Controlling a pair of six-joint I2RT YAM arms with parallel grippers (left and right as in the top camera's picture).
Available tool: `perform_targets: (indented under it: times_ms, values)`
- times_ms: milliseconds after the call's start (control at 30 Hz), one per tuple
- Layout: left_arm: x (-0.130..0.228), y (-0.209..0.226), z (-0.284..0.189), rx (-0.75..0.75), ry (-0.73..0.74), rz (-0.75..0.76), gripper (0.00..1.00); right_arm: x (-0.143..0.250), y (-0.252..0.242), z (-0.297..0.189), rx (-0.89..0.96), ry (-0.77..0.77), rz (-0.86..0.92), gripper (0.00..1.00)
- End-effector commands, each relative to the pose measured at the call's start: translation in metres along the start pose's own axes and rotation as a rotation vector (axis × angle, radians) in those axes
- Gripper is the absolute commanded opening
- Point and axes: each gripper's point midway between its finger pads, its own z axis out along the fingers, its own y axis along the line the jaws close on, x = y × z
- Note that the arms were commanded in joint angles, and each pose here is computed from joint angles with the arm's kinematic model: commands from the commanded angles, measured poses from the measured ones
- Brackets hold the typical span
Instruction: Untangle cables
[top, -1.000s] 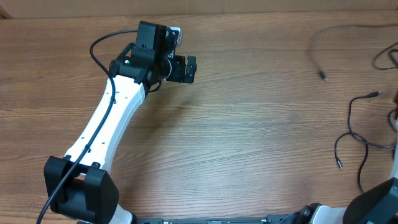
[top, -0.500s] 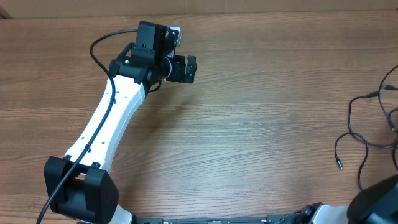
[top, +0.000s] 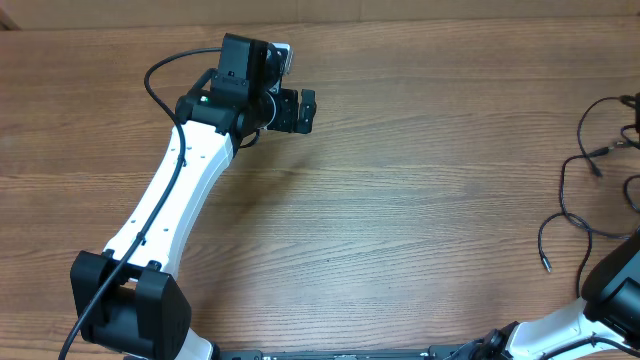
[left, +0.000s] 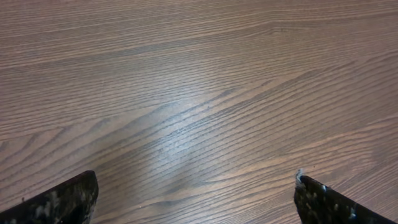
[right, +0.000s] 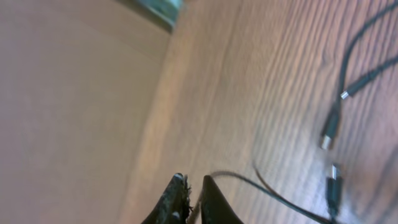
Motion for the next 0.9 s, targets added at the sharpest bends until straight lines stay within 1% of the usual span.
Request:
perform_targets:
  times_ms: [0, 33, 67, 100, 200, 333, 467, 667, 700, 733, 867]
  values:
    - [-0.010, -0.002, -0.008, -0.003, -0.030, 0.001, 1.00, 0.004, 0.002, -0.002, -0.008, 0.038, -0.096, 0.09]
    - [-0.010, -0.002, -0.008, -0.003, -0.030, 0.001, 1.00, 0.007, -0.001, -0.002, 0.005, 0.050, -0.106, 0.30]
    - [-0.010, -0.002, -0.008, -0.003, -0.030, 0.001, 1.00, 0.010, -0.004, -0.003, 0.015, 0.062, -0.118, 0.79]
    - [-0.010, -0.002, -0.008, -0.003, -0.030, 0.001, 1.00, 0.014, -0.008, -0.003, 0.031, 0.078, -0.127, 1.00]
    - [-0.010, -0.002, -0.008, -0.003, -0.030, 0.001, 1.00, 0.026, -0.021, -0.005, 0.082, 0.132, -0.129, 1.00]
    - [-0.010, -0.002, -0.008, -0.003, -0.030, 0.001, 1.00, 0.054, -0.050, -0.015, 0.198, 0.252, -0.100, 1.00]
    - [-0.010, -0.002, -0.008, -0.003, -0.030, 0.001, 0.99, 0.088, -0.084, -0.036, 0.346, 0.406, -0.063, 1.00]
    - [-0.010, -0.002, -0.008, -0.003, -0.030, 0.001, 1.00, 0.119, -0.111, -0.068, 0.491, 0.562, -0.034, 1.00]
    - [-0.010, -0.002, -0.008, -0.003, -0.030, 0.001, 1.00, 0.124, -0.113, -0.071, 0.498, 0.587, -0.060, 1.00]
    - [-0.010, -0.002, -0.008, -0.003, -0.030, 0.001, 1.00, 0.129, -0.114, -0.075, 0.492, 0.622, -0.121, 1.00]
    - [-0.010, -0.002, -0.008, -0.003, -0.030, 0.001, 1.00, 0.153, -0.105, -0.083, 0.453, 0.726, -0.314, 0.93]
